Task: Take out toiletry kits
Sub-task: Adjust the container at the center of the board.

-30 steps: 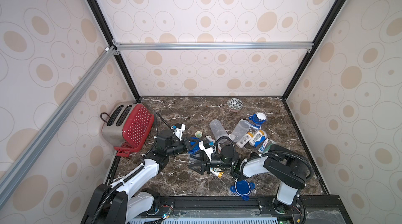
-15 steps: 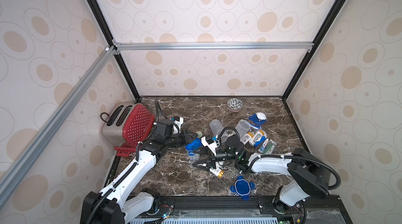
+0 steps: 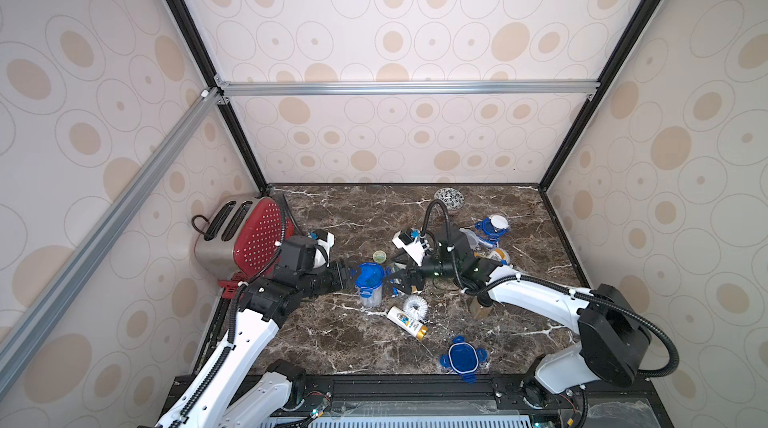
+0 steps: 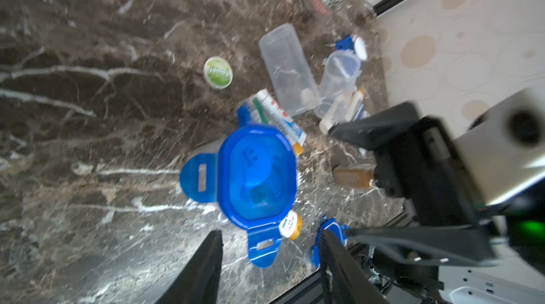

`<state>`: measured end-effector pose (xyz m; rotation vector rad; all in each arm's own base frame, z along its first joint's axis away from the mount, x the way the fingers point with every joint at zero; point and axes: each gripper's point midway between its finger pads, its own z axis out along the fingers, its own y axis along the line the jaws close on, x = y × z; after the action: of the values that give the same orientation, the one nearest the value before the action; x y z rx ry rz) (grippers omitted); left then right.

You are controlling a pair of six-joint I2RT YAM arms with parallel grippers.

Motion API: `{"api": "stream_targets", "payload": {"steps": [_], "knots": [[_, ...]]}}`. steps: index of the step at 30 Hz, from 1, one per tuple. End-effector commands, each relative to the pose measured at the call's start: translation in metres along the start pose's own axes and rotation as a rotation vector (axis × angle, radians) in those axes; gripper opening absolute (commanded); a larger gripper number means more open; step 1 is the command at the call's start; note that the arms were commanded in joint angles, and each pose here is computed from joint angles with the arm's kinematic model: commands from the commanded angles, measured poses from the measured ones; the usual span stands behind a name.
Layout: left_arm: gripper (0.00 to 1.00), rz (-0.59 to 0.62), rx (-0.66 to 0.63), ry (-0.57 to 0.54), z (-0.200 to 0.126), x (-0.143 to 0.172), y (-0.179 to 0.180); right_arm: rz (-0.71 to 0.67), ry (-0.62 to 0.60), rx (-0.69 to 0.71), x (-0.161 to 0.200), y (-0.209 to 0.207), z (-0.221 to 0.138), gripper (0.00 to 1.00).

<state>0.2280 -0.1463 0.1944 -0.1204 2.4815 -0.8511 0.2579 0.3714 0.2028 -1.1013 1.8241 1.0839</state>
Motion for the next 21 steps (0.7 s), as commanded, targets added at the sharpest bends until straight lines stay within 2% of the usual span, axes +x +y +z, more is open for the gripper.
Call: {"api": "stream_targets", "payload": {"steps": [1, 8, 14, 21], "knots": [[0.51, -0.043, 0.017, 0.044, 0.007, 0.015, 0.006, 0.025, 0.096, -0.033, 0.015, -0.002, 0.011, 0.83], [0.50, -0.054, 0.051, 0.051, 0.023, 0.007, 0.002, 0.102, 0.100, -0.084, 0.017, -0.002, 0.025, 0.79], [0.49, -0.054, 0.017, 0.061, 0.038, 0.003, 0.010, 0.117, 0.085, -0.169, 0.022, 0.015, 0.021, 0.77], [0.50, -0.036, -0.018, 0.051, 0.045, -0.009, 0.013, 0.127, 0.118, -0.195, 0.034, 0.028, 0.013, 0.76]]}}
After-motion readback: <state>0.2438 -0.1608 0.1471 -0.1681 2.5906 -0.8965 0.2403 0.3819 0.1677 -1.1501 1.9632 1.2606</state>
